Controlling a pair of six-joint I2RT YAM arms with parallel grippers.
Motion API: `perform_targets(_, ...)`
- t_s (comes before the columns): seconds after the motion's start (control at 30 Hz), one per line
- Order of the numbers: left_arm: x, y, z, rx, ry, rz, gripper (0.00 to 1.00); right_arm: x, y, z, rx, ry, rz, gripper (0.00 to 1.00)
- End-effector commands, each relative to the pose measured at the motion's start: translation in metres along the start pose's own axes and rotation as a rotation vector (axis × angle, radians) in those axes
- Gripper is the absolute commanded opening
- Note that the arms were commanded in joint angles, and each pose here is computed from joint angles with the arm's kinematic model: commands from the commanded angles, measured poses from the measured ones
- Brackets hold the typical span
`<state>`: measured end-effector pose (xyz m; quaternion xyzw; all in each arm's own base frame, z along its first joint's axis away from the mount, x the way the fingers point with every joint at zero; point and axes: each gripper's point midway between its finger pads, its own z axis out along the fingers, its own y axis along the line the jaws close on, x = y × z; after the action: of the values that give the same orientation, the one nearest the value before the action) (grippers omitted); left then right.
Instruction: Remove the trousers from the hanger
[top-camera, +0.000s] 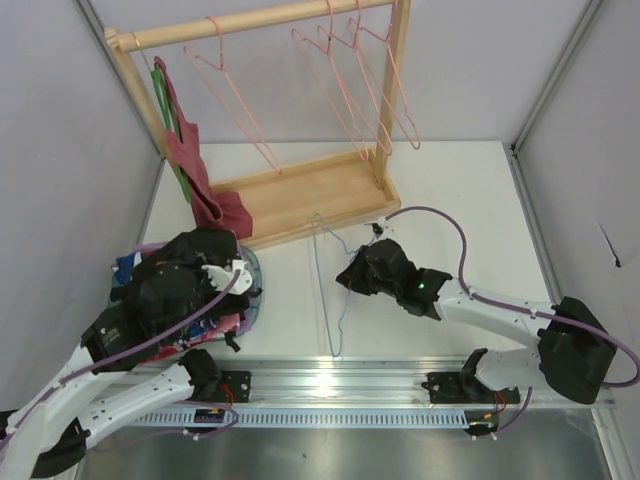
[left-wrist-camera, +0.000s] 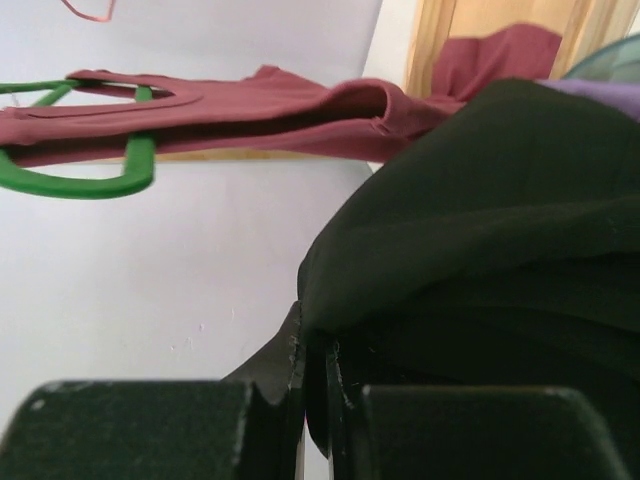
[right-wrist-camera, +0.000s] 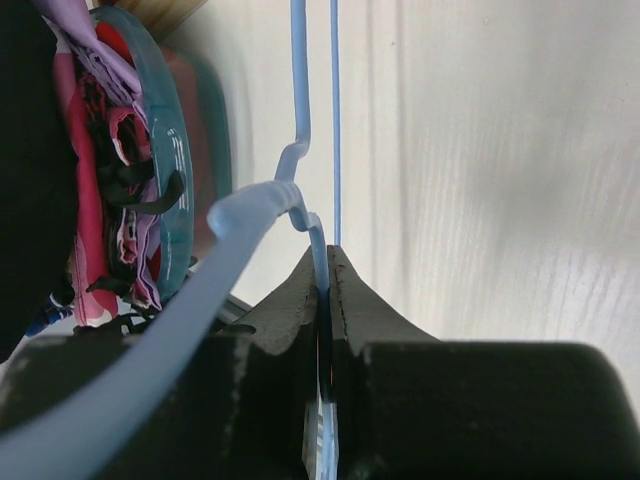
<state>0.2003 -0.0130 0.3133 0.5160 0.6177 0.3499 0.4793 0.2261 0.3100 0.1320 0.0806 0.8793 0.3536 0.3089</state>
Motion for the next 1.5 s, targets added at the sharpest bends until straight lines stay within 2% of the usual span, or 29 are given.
perform_targets(0.0, 0.020, 0.002, -0.003, -0.023, 0.107, 0.071, 0.01, 0.001, -0.016, -0.010, 0.045, -0.008, 0.006, 0.00)
perform_targets(0.07, 0.021, -0.002, -0.002, -0.017, 0.100, 0.058, 0.11, 0.000, -0.015, -0.012, 0.041, -0.008, 0.003, 0.00)
perform_targets(0.13, 0.021, -0.001, -0.003, -0.025, 0.098, 0.022, 0.28, 0.000, -0.015, -0.013, 0.038, 0.001, 0.002, 0.00)
perform_targets(0.17, 0.021, 0.000, -0.003, -0.029, 0.104, 0.011, 0.40, 0.000, -0.013, -0.013, 0.031, 0.004, 0.000, 0.00)
perform_targets(0.2, 0.022, 0.001, -0.004, -0.033, 0.104, -0.018, 0.46, -0.001, -0.010, -0.014, 0.019, 0.004, -0.001, 0.00)
perform_targets(0.23, 0.021, -0.001, -0.005, -0.022, 0.097, -0.032, 0.66, -0.001, -0.008, -0.015, 0.011, 0.006, -0.011, 0.00)
perform_targets(0.27, 0.019, 0.004, -0.007, -0.028, 0.086, -0.081, 0.99, -0.004, -0.003, -0.016, 0.000, 0.003, -0.015, 0.00)
perform_targets(0.43, 0.007, 0.018, -0.020, -0.014, -0.010, -0.228, 0.99, -0.010, 0.006, -0.017, -0.010, -0.002, -0.053, 0.00)
perform_targets(0.57, -0.007, 0.050, -0.045, -0.059, -0.193, -0.434, 0.99, -0.014, 0.012, -0.020, -0.016, -0.007, -0.070, 0.00)
perform_targets(0.7, -0.032, 0.079, -0.077, -0.041, -0.431, -0.650, 1.00, -0.025, 0.026, -0.028, -0.028, -0.039, -0.123, 0.00)
perform_targets(0.8, -0.053, 0.088, -0.090, 0.007, -0.552, -0.796, 0.99, -0.031, 0.031, -0.033, -0.001, -0.064, -0.190, 0.00)
perform_targets(0.87, -0.068, 0.087, -0.089, 0.056, -0.586, -0.884, 1.00, -0.039, 0.042, -0.039, 0.010, -0.085, -0.233, 0.00)
perform_targets(0.93, -0.076, 0.090, -0.087, 0.076, -0.585, -0.971, 0.99, -0.045, 0.057, -0.048, 0.002, -0.090, -0.297, 0.00)
perform_targets(1.03, -0.089, 0.086, -0.067, 0.102, -0.495, -1.149, 0.98, -0.054, 0.075, -0.058, -0.003, -0.094, -0.386, 0.00)
perform_targets(1.1, -0.094, 0.084, -0.061, 0.107, -0.474, -1.197, 0.97, -0.060, 0.085, -0.064, -0.014, -0.107, -0.424, 0.00)
perform_targets(1.23, -0.116, 0.078, -0.059, 0.186, -0.533, -1.342, 0.95, -0.078, 0.101, -0.078, 0.004, -0.122, -0.520, 0.00)
perform_targets(1.27, -0.120, 0.076, -0.059, 0.200, -0.544, -1.358, 0.94, -0.090, 0.119, -0.087, -0.025, -0.147, -0.526, 0.00)
perform_targets(1.47, -0.141, 0.038, -0.030, 0.303, -0.417, -1.378, 0.93, -0.119, 0.131, -0.083, 0.105, -0.155, -0.675, 0.00)
